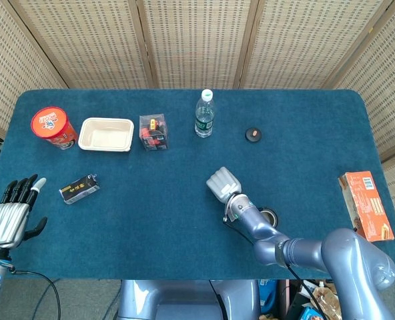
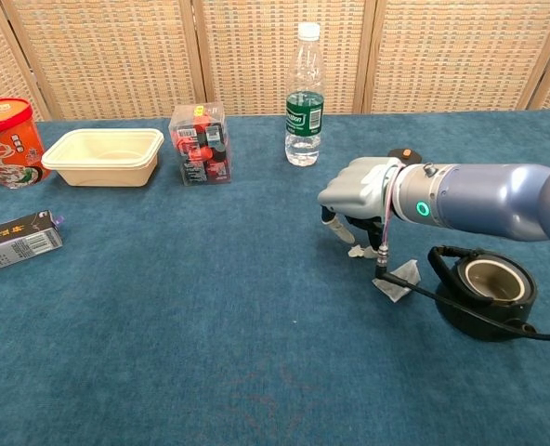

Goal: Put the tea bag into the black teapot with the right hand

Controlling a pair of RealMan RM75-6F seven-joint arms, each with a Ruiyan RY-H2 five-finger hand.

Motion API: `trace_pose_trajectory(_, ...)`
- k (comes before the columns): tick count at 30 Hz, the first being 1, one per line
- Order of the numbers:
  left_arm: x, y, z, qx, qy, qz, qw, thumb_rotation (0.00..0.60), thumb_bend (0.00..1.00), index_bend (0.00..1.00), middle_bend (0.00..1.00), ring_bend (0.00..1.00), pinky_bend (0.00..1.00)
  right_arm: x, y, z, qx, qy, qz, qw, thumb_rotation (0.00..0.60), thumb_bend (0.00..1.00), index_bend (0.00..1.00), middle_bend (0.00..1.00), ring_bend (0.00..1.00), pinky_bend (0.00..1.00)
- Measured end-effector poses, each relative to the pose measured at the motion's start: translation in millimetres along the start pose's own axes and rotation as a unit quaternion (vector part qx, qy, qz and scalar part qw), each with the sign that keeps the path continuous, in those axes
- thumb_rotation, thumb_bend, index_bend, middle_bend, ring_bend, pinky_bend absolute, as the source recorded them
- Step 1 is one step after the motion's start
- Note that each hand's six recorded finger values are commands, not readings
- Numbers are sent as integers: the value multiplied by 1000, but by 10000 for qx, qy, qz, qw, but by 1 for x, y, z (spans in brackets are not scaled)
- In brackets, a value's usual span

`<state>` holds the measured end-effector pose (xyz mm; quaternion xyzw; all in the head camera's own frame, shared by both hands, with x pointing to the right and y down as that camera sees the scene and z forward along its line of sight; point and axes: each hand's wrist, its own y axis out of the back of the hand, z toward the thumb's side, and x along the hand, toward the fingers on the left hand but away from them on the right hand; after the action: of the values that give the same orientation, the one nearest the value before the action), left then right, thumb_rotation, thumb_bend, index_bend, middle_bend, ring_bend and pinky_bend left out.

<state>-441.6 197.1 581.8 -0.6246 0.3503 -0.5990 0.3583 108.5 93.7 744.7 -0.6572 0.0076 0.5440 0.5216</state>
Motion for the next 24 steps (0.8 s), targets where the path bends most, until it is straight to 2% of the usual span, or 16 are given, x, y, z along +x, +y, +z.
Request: trace_pose_trajectory(24,0,0,-3,-21,21,-16,10000,600,374,0,0,0,0,0,-2,11,3,52,2,10000,600,432,540,885,919,1000)
